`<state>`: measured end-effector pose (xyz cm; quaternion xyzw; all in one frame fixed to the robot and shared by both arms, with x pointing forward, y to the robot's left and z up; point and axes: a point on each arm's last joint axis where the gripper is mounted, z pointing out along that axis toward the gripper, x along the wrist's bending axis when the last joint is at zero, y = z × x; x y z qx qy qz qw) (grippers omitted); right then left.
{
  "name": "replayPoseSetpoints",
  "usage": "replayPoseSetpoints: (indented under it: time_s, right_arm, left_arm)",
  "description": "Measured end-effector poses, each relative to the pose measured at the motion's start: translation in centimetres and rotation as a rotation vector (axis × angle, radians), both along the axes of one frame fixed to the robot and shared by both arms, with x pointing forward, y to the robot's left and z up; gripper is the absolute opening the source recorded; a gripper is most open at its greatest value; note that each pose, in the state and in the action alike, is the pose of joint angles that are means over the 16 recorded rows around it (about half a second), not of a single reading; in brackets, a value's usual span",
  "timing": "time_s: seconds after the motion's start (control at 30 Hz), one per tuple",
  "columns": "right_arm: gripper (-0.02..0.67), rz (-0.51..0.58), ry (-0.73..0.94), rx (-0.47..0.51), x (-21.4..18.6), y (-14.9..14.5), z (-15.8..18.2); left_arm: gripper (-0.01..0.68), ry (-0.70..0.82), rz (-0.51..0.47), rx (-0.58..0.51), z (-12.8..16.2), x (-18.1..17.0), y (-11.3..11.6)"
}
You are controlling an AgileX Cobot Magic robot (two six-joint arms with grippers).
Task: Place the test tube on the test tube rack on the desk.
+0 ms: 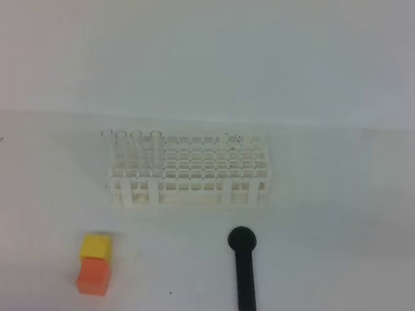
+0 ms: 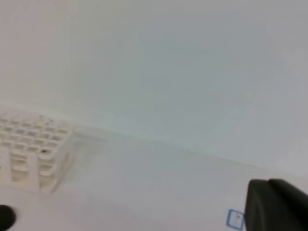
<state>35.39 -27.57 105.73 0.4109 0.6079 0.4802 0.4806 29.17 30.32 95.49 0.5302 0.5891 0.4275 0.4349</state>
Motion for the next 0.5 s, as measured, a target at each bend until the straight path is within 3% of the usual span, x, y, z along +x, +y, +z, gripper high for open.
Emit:
replayPoseSetpoints:
  time_s: [0.23, 0.5]
  right_arm:
    - [-0.001, -0.129, 0.017, 0.050, -1.7, -1.7, -2.0]
    - [-0.001, -0.179, 0.002, 0.090, -2.3, -2.2, -2.7]
  left_arm:
    - [-0.001, -0.001, 0.000, 0.000, 0.0, 0.0, 0.0]
    - [-0.001, -0.004, 0.000, 0.000, 0.1, 0.0, 0.0]
